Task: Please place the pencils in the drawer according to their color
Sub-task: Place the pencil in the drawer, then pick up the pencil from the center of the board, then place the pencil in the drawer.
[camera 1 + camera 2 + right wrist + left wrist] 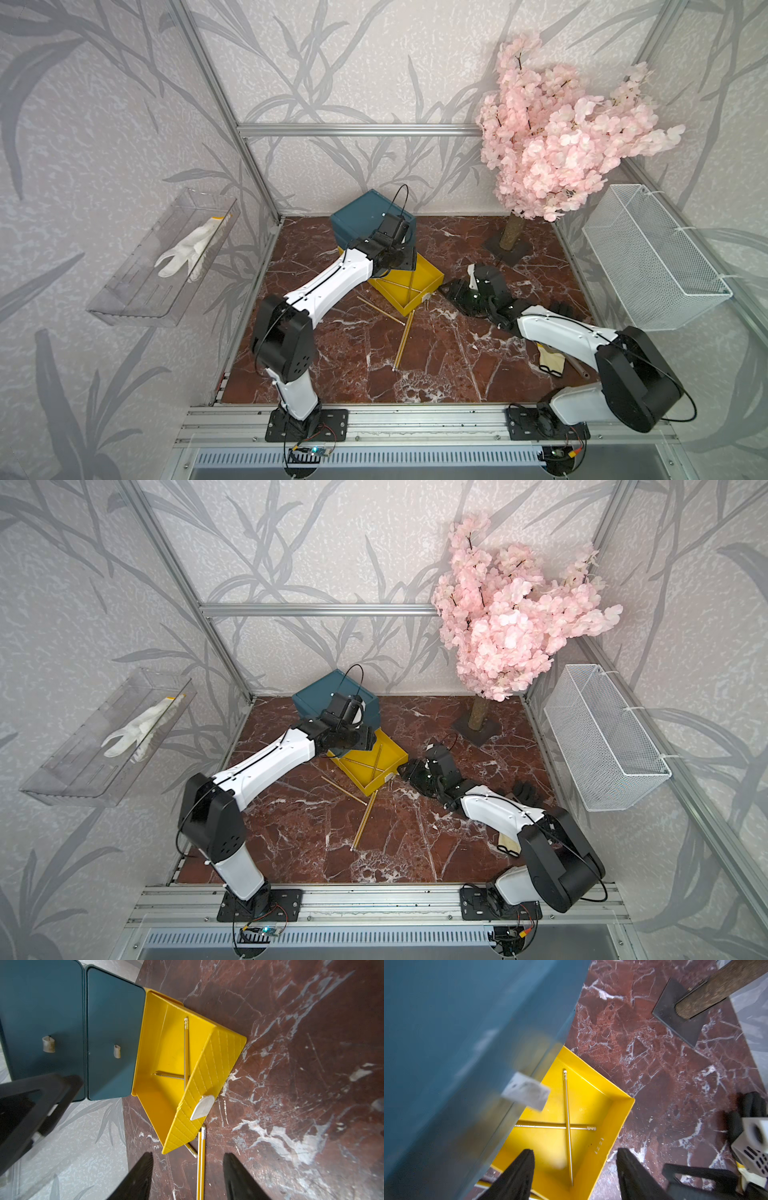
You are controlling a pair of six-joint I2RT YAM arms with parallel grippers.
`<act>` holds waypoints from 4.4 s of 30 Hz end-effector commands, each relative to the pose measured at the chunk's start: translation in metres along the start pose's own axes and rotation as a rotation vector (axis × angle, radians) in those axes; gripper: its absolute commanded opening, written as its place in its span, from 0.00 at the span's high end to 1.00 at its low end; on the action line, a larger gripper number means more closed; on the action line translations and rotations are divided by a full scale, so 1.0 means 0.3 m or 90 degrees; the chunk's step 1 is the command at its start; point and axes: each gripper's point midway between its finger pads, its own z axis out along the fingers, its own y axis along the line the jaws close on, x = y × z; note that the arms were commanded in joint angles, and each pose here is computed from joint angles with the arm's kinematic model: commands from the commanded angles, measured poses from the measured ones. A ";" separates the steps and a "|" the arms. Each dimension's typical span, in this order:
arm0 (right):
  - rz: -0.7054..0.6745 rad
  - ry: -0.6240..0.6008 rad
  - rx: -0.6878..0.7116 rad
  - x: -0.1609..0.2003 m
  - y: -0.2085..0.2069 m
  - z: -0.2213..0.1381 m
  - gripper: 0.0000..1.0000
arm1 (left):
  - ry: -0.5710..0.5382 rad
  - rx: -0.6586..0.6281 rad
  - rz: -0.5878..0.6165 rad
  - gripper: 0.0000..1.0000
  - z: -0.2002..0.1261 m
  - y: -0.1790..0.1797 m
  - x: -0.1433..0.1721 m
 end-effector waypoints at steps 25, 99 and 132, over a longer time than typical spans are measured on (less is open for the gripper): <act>-0.018 0.033 -0.014 0.097 0.059 0.026 0.42 | 0.133 -0.240 -0.729 0.28 0.101 0.498 0.430; -0.001 0.003 -0.016 0.041 0.046 -0.002 0.42 | 0.122 -0.208 -0.548 1.00 -0.007 0.494 0.439; 0.047 -0.036 -0.004 -0.070 -0.031 0.019 0.42 | -0.081 -0.003 0.003 1.00 -0.017 -0.112 -0.267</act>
